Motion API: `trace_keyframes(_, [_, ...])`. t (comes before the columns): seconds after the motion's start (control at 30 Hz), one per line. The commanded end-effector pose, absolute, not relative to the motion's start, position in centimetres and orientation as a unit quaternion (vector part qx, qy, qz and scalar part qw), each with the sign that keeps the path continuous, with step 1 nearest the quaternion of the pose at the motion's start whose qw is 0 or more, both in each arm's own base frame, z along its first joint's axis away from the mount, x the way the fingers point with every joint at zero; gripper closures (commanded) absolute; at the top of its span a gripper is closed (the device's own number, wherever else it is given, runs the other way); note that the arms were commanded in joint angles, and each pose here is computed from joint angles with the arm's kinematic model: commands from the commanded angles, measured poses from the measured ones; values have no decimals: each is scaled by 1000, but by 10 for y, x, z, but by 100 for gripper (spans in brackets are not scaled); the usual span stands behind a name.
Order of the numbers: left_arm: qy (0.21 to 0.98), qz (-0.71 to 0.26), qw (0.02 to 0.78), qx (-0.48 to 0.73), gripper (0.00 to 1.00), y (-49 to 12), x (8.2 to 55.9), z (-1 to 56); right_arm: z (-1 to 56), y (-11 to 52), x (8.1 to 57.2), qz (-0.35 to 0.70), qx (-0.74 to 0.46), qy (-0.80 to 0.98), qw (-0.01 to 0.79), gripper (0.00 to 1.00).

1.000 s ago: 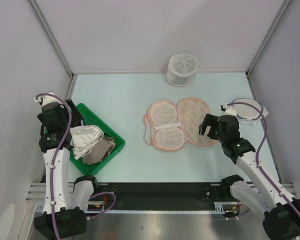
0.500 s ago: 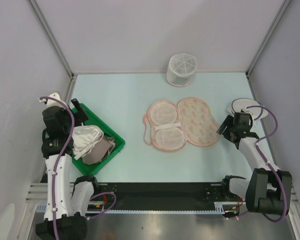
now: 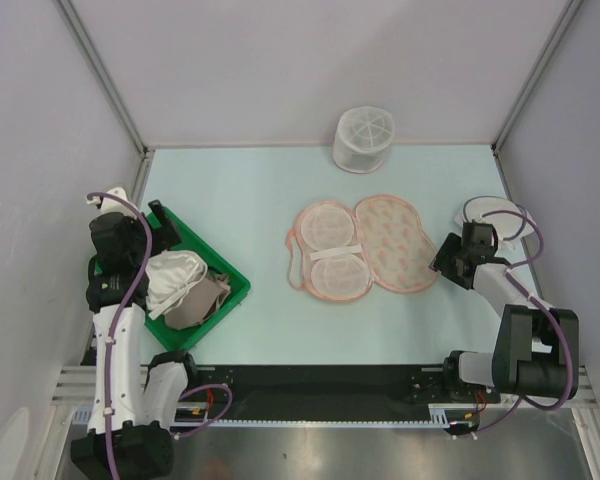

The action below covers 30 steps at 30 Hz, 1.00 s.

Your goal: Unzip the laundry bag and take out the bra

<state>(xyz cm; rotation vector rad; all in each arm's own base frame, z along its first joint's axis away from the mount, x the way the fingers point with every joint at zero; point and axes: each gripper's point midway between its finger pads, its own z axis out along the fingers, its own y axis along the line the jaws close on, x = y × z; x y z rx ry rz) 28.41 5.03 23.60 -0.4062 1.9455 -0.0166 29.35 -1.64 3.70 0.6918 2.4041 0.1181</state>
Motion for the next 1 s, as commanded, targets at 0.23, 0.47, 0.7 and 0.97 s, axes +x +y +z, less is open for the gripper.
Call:
trace_keyframes(0.23, [824, -17, 545, -152, 0, 44, 288, 235, 33, -7, 316, 36, 223, 927, 299, 51])
trace_keyframes(0.47, [825, -23, 545, -149, 0, 41, 289, 235, 33, -5, 316, 37, 215, 930, 296, 90])
trace_keyframes(0.7, [825, -23, 544, -150, 0, 42, 289, 234, 61, -6, 322, 40, 210, 921, 325, 100])
trace_keyframes(0.97, [826, -21, 543, -151, 0, 42, 289, 233, 90, -3, 326, 56, 203, 908, 361, 100])
